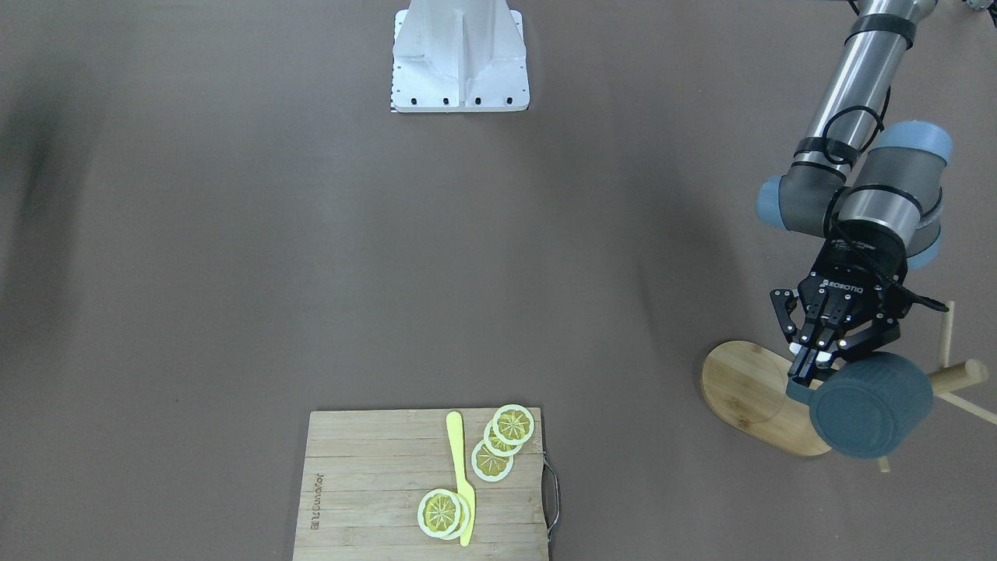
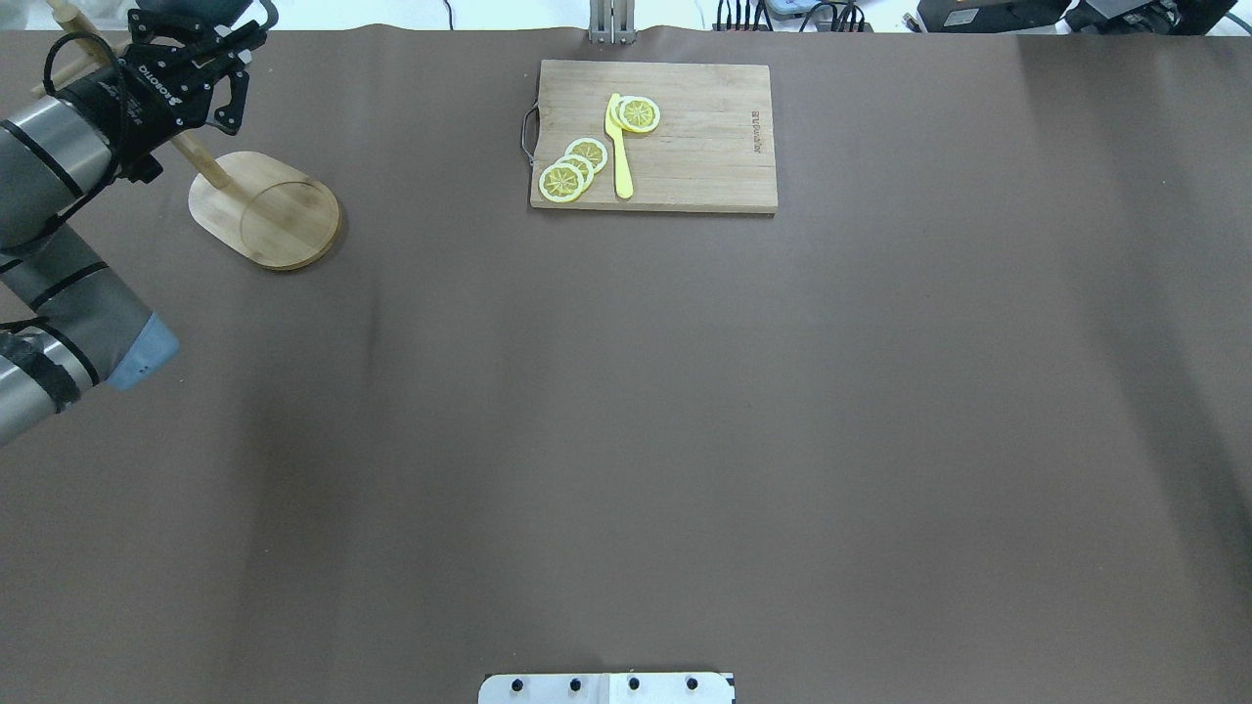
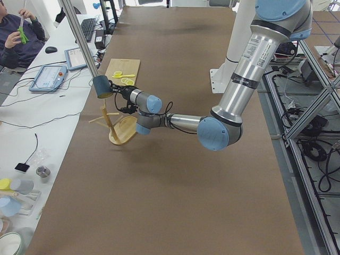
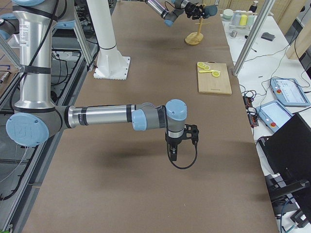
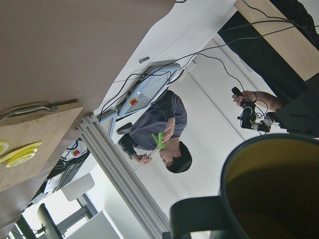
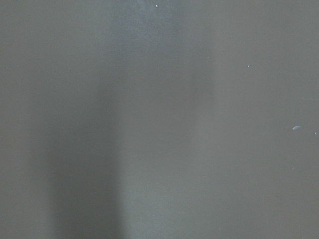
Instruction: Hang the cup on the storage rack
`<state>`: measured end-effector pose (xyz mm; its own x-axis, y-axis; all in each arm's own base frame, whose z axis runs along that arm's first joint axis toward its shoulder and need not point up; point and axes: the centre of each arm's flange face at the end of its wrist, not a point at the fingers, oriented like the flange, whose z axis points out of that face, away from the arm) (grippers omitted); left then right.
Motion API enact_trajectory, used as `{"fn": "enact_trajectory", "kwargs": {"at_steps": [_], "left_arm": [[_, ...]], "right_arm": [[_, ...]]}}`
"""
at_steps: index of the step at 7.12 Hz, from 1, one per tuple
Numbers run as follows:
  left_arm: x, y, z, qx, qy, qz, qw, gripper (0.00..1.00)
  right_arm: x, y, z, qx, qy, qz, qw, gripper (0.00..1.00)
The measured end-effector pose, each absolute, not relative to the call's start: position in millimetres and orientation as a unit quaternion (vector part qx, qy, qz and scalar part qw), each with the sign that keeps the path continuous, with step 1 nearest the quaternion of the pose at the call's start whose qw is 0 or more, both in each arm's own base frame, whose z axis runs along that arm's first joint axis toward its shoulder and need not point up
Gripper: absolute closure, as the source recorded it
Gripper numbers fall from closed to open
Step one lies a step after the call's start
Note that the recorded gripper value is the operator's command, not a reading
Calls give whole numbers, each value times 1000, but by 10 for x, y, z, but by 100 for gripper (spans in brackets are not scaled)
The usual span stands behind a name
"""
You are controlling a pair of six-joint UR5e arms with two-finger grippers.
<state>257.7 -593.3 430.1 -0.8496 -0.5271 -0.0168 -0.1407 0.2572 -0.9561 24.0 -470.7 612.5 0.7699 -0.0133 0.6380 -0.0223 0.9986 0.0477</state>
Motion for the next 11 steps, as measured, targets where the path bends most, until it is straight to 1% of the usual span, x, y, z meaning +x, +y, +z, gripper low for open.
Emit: {"fn": "enact_trajectory", "kwargs": {"at_steps": [4, 11], "left_arm": [[2525, -5876, 4734, -214, 770, -575, 174, 100], [2624, -5783, 4794, -217, 772, -571, 173, 100]], "right_arm": [[243, -4709, 6118, 27, -339, 2, 940, 0], [249, -4697, 6148, 25, -335, 4, 942, 0]]}}
